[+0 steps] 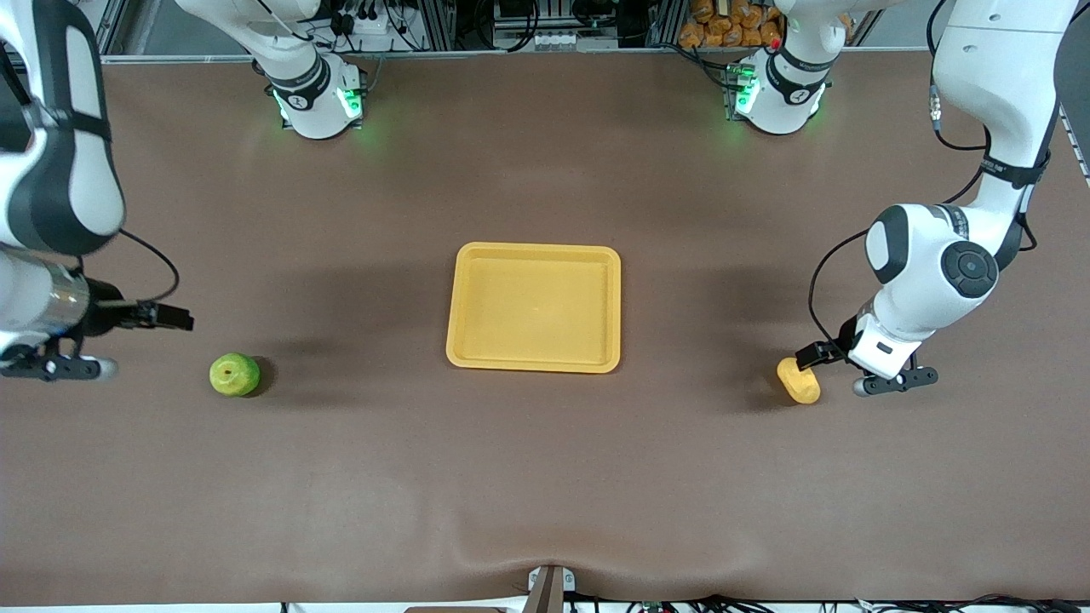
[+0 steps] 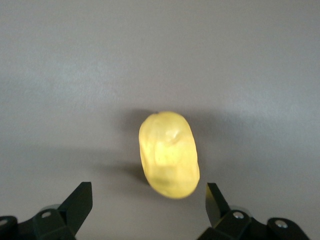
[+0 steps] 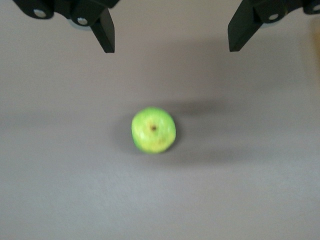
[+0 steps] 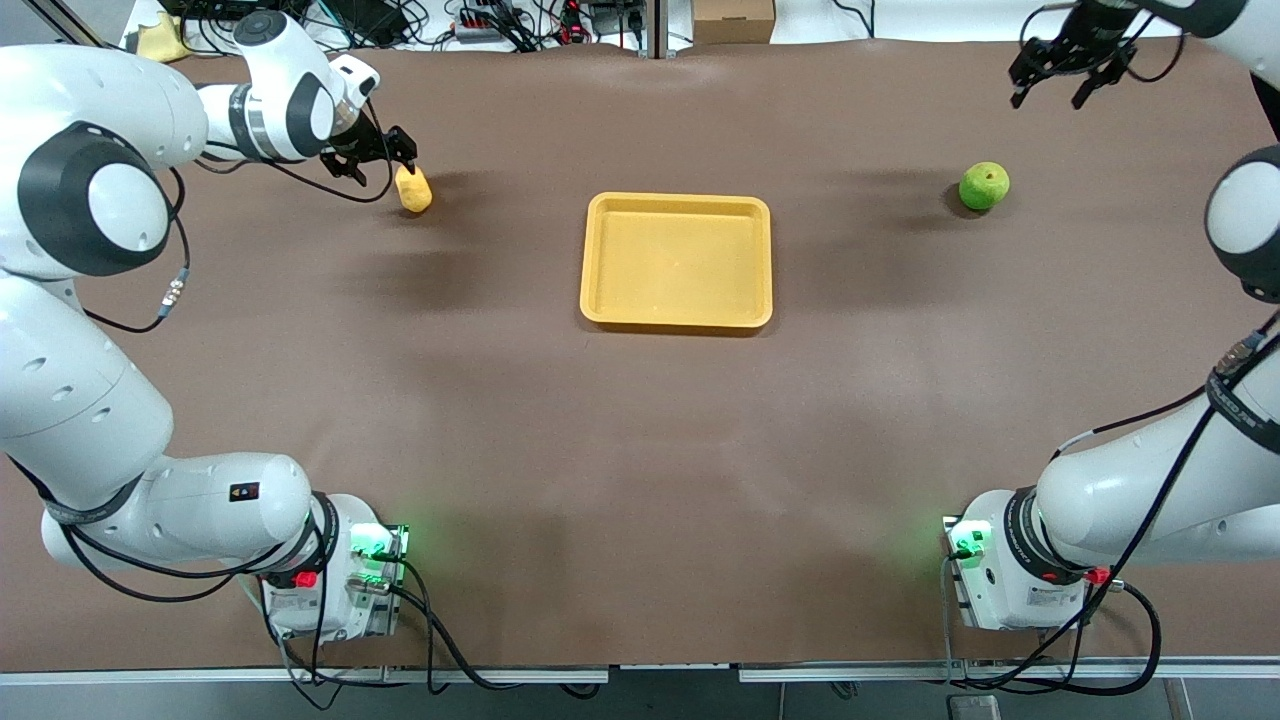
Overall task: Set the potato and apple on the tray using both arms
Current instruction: 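Close the left gripper on the potato while the right gripper grasps the apple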
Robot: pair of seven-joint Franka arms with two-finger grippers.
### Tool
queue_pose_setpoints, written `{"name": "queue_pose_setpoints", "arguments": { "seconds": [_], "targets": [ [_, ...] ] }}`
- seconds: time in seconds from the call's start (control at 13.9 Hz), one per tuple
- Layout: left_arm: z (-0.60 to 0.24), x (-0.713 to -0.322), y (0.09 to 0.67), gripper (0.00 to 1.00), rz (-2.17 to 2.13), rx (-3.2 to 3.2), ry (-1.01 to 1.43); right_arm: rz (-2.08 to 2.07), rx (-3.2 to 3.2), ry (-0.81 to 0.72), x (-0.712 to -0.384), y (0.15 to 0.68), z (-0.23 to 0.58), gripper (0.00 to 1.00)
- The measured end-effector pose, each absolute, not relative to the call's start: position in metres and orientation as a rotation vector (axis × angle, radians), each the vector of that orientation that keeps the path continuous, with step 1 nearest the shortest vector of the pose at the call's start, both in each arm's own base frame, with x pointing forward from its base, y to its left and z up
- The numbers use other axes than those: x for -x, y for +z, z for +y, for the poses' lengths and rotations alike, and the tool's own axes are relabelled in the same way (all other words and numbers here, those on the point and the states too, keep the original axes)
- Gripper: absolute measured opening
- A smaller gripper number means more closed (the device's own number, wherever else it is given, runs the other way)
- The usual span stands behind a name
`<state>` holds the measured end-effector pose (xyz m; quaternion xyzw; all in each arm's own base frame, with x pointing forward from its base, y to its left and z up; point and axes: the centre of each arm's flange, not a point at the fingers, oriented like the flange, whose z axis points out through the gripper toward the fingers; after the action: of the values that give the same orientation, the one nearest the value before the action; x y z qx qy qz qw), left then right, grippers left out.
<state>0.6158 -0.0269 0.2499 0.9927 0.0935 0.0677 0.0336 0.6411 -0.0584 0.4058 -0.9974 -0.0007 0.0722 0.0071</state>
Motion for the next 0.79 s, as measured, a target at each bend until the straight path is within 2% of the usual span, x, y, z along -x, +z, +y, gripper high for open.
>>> {"name": "queue_pose_setpoints", "arguments": {
  "seconds": [0.43,0.79],
  "targets": [
    [-0.031,-0.622,0.244,1.00,0.472,-3.013,0.222,-0.346,3.097,0.200,-0.665,0.307,-0.069,1.00],
    [-0.033,-0.625,0.235,0.99,0.490,-3.002,0.236,-0.417,3.074,0.241,-0.662,0.261,-0.081,1.00]
  ]
}}
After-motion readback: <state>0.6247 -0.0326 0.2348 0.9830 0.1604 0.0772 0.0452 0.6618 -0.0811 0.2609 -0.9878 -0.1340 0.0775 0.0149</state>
